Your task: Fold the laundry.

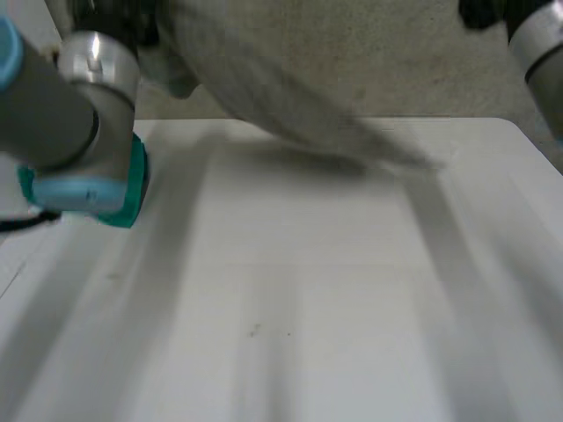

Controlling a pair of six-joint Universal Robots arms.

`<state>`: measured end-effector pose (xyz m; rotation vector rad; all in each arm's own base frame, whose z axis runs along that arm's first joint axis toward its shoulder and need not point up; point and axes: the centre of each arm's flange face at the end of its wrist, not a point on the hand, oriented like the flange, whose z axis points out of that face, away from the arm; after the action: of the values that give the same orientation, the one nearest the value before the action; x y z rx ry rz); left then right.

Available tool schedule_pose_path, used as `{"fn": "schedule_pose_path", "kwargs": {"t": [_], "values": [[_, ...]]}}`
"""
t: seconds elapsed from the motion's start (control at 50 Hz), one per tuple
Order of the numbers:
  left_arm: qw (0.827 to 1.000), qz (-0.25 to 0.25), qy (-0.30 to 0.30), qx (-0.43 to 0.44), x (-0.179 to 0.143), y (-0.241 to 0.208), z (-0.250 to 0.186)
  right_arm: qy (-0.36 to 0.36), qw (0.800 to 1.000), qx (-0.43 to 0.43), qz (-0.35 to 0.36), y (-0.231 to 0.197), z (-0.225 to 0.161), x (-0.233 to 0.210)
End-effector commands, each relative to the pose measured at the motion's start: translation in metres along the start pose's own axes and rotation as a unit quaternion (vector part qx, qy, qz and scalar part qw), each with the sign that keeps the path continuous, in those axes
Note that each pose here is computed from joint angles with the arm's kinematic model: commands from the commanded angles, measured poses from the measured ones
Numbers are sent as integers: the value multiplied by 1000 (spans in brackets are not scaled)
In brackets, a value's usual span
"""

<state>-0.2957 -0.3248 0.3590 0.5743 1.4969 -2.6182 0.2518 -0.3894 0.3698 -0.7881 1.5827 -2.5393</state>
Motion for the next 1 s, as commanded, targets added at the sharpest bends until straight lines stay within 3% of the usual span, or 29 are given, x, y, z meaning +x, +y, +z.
{"fn": "schedule_pose_path", "kwargs": {"t": [0.02, 0.18, 0.32, 0.5, 0.66, 1.0], "values": [[990, 13, 93, -103, 22, 43, -75, -88, 985, -142, 49, 50, -52, -38], [987, 15, 104, -117, 20, 41, -95, -137, 941, -288, 113, 93, -87, -69], [990, 11, 101, -97, 13, 17, -94, -121, 913, -328, 209, 112, -99, -83], [993, -7, 105, -47, 14, -30, -89, -137, 885, -333, 295, 118, -111, -146], [992, -24, 126, -14, 22, -66, -98, -109, 884, -314, 330, 125, -112, -184], [995, -36, 90, 21, 0, -99, -102, -45, 900, -307, 307, 173, -91, -196]]}}
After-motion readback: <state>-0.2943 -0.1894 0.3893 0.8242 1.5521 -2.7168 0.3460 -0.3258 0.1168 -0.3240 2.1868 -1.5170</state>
